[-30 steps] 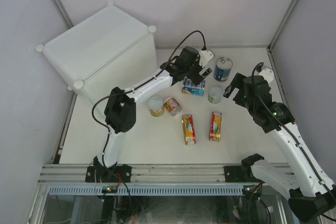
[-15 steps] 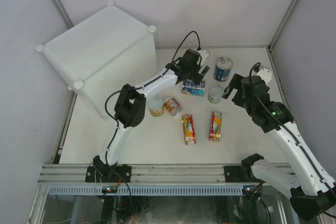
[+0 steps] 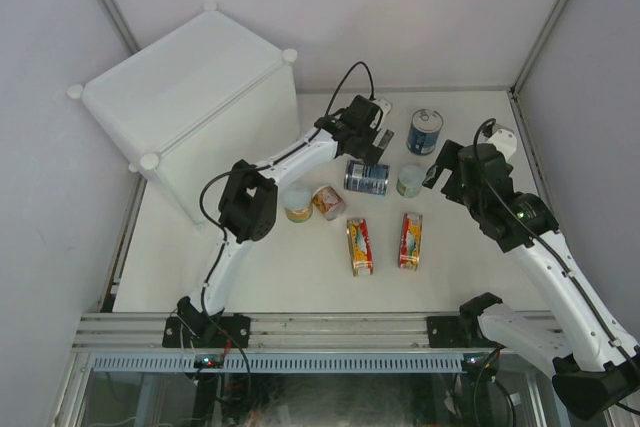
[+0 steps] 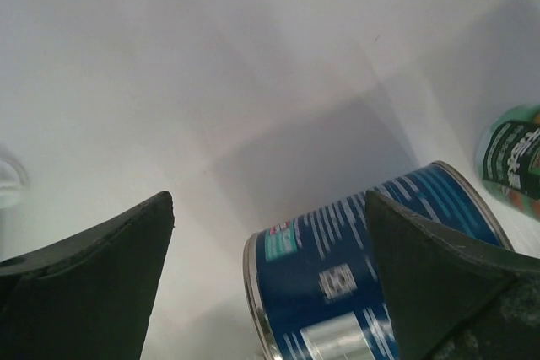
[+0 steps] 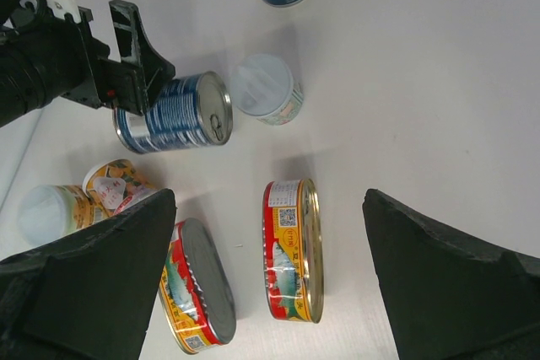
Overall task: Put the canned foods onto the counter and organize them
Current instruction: Move the canned food to the center of the board.
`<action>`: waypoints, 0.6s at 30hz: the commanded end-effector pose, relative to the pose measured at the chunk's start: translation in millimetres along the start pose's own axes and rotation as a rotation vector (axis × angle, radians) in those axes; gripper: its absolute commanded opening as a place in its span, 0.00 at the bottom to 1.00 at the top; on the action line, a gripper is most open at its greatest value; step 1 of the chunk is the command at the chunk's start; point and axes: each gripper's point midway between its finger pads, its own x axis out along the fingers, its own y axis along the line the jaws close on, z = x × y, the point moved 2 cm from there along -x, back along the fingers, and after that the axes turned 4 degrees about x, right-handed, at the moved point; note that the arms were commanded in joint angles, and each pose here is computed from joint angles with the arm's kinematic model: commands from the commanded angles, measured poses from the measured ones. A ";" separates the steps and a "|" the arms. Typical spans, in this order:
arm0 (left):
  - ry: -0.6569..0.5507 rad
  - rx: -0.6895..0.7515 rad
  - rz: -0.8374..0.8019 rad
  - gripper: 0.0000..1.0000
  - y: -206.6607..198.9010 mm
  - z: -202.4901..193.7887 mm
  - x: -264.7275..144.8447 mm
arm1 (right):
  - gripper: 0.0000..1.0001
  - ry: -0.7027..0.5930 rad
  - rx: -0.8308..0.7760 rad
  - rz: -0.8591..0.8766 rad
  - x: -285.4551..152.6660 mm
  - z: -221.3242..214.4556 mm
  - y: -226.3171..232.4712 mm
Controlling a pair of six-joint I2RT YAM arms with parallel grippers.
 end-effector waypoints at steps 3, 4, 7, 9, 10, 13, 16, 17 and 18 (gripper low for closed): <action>0.088 -0.028 -0.032 0.97 -2.1 -14.0 -15.6 | 0.92 -0.050 0.017 0.056 -8.3 16.5 12.9; 0.094 -0.028 -0.037 0.97 -2.6 -15.5 -17.5 | 0.92 -0.051 0.020 0.058 -8.6 16.7 13.1; 0.111 -0.025 -0.046 0.96 -3.2 -22.0 -23.8 | 0.92 -0.055 0.024 0.064 -10.1 17.4 13.1; 0.113 -0.022 -0.051 0.96 -3.0 -23.7 -29.7 | 0.91 -0.059 0.030 0.068 -11.6 18.0 13.1; 0.111 -0.017 -0.053 0.95 -2.6 -23.7 -33.3 | 0.91 -0.060 0.031 0.069 -12.4 18.2 13.0; 0.089 0.006 -0.056 0.96 -1.0 -21.1 -44.9 | 0.92 -0.063 0.040 0.075 -14.9 18.8 12.7; 0.044 0.026 -0.077 0.96 -0.3 -12.9 -61.8 | 0.91 -0.067 0.051 0.087 -18.2 19.4 13.6; 0.025 0.032 -0.075 0.96 1.3 -9.3 -67.3 | 0.91 -0.069 0.053 0.090 -19.2 19.7 13.6; 0.002 0.036 -0.071 0.96 2.8 -5.5 -71.7 | 0.91 -0.071 0.055 0.094 -20.5 19.7 13.8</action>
